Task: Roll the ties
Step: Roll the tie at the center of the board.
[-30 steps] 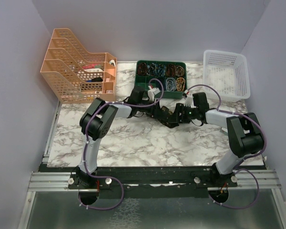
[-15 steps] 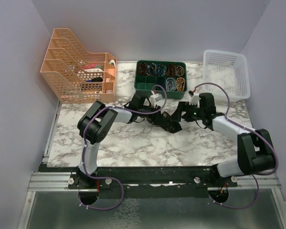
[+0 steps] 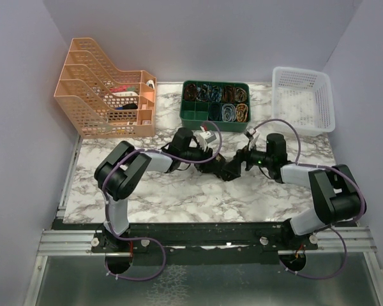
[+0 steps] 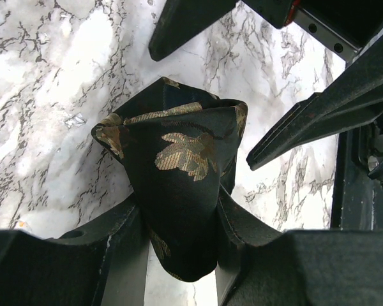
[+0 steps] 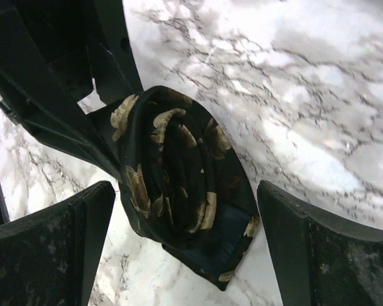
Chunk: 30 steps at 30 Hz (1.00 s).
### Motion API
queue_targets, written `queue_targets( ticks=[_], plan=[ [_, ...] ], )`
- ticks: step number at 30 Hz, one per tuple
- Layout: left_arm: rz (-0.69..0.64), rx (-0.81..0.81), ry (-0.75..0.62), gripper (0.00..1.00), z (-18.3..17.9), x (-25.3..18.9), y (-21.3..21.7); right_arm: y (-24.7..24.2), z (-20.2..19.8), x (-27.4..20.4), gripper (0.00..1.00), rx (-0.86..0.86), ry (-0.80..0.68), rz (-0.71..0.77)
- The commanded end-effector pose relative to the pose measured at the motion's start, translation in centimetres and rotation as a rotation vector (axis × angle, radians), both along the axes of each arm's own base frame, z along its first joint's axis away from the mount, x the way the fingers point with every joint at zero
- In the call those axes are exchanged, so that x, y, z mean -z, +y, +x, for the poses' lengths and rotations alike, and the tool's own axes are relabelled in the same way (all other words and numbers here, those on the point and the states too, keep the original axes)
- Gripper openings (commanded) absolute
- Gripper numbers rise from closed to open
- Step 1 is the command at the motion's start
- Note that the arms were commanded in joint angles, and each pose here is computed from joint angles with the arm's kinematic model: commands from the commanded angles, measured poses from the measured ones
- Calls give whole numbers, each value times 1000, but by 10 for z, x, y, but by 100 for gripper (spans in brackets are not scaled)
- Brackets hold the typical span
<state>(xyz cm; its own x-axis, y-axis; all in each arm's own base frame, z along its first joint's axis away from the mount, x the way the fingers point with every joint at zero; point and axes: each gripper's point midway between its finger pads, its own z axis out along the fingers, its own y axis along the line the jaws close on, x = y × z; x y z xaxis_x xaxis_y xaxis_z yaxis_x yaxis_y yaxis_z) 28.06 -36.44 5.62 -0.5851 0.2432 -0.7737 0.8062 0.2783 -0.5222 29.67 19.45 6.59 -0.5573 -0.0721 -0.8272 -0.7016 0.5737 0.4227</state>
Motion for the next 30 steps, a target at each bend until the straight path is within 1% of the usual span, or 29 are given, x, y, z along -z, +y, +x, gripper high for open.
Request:
queue_targets(
  ticks=[1, 4, 6, 9, 15, 18, 20, 22, 27, 30],
  plan=[
    [1, -20, -114, 0, 5, -11, 0, 14, 11, -19, 100, -137, -174, 39],
    [18, -45, -135, 0, 6, -10, 4, 19, 12, -16, 100, -200, -141, 49],
    [30, -64, -145, 0, 7, -9, 5, 24, 8, -9, 100, -253, -94, 67],
    [52, -96, -175, 0, 9, -9, 7, 26, 9, 1, 100, -259, -17, 78],
    [87, -153, -234, 0, 12, -12, 9, 30, -1, 8, 99, -321, 7, 106],
    [89, -162, -259, 0, 10, -16, 10, 32, -4, 14, 98, -352, 50, 121],
    [89, -165, -268, 0, 9, -18, 9, 32, -3, 19, 96, -357, 67, 125],
    [95, -173, -277, 0, 9, -17, 10, 33, -3, 18, 92, -366, 71, 135],
    [95, -175, -290, 0, 8, -17, 7, 37, -10, 8, 89, -415, 61, 183],
    [91, -180, -296, 0, 7, -18, 6, 40, -15, 7, 83, -452, 73, 212]
  ],
)
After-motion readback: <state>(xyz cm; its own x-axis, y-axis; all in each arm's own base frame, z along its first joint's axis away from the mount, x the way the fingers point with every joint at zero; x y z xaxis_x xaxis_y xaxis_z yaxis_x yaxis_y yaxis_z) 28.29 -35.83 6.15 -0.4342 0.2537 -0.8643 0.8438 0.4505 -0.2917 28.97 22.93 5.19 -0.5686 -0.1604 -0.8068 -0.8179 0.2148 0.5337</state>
